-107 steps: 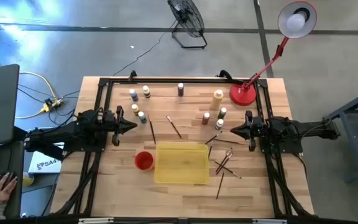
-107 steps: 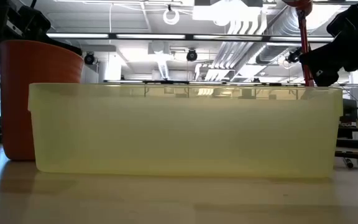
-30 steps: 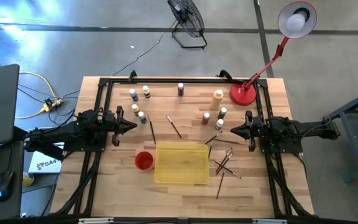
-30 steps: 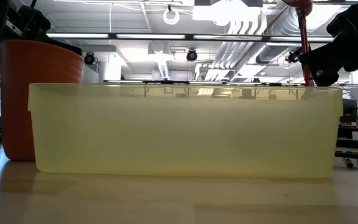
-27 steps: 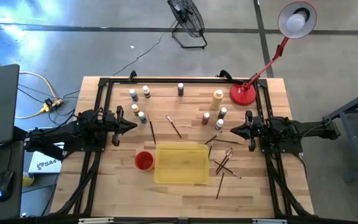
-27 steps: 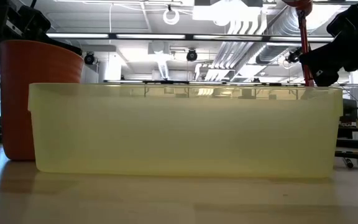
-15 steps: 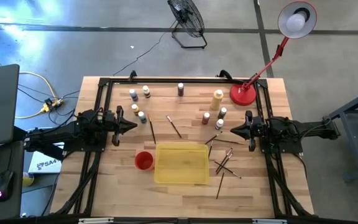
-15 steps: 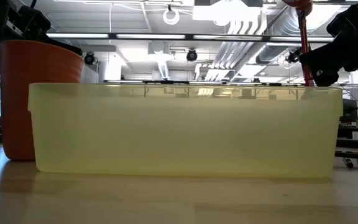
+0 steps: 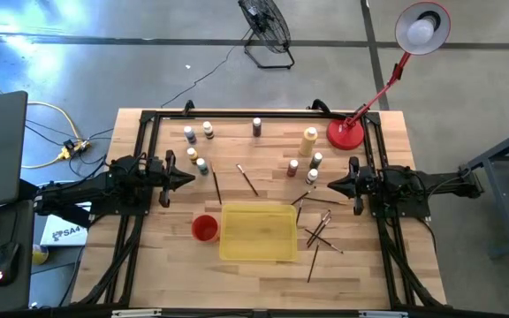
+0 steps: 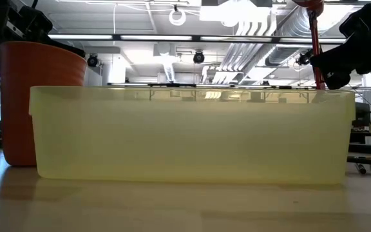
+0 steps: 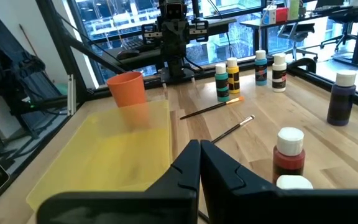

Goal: Pick & Place Paint Supplies
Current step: Put the yellow paint bottle into the yellow bin

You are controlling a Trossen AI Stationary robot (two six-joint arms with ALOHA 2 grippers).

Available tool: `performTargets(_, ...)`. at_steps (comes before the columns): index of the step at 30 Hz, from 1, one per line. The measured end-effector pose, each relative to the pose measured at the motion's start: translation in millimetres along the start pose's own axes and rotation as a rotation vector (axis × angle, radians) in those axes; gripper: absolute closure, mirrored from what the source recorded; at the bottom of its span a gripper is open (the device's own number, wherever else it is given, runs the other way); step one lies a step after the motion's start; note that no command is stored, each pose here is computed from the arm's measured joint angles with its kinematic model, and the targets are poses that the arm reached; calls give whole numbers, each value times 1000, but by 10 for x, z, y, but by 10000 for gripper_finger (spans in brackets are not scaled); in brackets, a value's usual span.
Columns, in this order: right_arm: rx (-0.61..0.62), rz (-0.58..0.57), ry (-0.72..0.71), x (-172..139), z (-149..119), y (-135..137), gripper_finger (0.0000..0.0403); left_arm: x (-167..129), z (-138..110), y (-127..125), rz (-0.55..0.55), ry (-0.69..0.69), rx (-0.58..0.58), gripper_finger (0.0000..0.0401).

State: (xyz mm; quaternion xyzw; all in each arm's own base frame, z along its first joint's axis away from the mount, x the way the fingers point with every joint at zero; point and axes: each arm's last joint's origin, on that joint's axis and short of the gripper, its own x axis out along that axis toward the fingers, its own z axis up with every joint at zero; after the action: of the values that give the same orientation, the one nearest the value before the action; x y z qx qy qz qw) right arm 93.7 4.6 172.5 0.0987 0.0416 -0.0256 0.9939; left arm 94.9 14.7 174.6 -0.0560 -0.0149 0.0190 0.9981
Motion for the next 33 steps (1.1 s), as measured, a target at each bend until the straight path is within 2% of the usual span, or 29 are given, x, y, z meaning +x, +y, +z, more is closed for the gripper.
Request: performTargets(33, -2, 0, 0, 0, 0, 0, 401, 0, -3, 0, -1, 4, -49, 401)
